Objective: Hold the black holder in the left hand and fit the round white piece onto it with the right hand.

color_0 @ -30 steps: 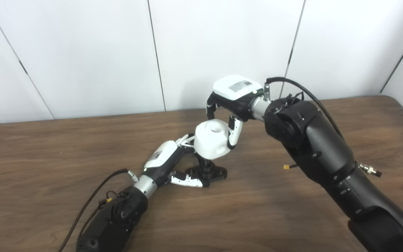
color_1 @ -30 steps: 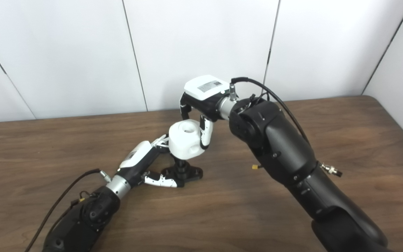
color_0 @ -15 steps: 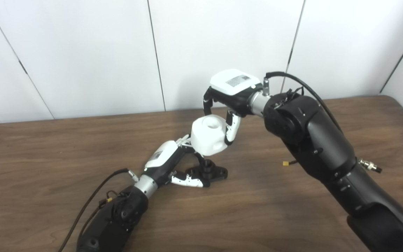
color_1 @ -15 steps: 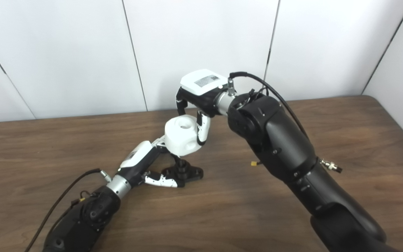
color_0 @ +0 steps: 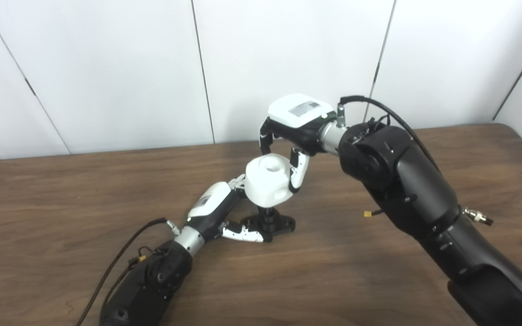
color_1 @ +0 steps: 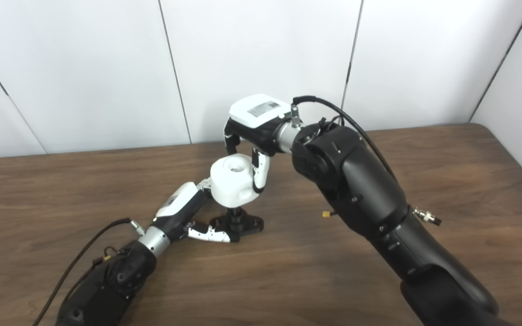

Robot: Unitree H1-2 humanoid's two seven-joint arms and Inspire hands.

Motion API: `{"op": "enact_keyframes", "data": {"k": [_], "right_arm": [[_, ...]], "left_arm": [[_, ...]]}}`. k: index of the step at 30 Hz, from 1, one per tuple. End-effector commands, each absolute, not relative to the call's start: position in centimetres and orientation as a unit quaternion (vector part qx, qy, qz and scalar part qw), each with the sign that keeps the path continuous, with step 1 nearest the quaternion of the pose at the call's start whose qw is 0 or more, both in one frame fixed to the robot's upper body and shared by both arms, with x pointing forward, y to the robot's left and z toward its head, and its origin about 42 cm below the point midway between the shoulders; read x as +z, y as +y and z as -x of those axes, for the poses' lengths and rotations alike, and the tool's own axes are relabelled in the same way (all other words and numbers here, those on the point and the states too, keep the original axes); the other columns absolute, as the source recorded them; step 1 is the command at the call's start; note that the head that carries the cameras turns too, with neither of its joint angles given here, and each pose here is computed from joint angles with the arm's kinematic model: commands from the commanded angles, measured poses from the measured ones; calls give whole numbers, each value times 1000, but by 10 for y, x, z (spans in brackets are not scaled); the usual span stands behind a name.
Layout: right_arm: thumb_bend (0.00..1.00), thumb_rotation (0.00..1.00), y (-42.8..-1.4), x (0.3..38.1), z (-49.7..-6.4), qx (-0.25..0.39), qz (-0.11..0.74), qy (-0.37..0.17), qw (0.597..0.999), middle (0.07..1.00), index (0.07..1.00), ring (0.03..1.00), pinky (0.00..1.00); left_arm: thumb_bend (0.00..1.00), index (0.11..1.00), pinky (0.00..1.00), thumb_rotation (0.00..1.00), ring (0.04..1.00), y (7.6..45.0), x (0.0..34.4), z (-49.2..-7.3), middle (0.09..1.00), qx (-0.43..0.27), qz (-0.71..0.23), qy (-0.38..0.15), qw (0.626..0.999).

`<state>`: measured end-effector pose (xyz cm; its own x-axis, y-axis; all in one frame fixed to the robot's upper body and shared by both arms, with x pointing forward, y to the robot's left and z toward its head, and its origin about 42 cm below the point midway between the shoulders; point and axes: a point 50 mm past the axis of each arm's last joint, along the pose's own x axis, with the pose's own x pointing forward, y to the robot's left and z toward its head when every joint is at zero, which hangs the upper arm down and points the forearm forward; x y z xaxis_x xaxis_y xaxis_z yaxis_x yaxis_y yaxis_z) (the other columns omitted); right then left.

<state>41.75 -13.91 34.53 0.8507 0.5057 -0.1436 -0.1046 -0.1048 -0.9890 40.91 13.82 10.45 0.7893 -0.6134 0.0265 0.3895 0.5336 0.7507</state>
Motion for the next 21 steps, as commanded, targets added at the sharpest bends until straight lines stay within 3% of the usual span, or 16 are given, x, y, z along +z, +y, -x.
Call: {"op": "enact_keyframes", "data": {"k": [1, 21], "right_arm": [[525, 140, -136, 365, -415, 215, 710, -169, 649, 699, 481, 717, 659], [526, 140, -137, 343, -415, 229, 720, -154, 637, 706, 483, 718, 683]], "left_arm": [[524, 481, 984, 58, 1000, 124, 50, -370, 944, -340, -382, -55, 857], [524, 481, 965, 57, 1000, 123, 57, -368, 945, -337, -378, -58, 860]]}}
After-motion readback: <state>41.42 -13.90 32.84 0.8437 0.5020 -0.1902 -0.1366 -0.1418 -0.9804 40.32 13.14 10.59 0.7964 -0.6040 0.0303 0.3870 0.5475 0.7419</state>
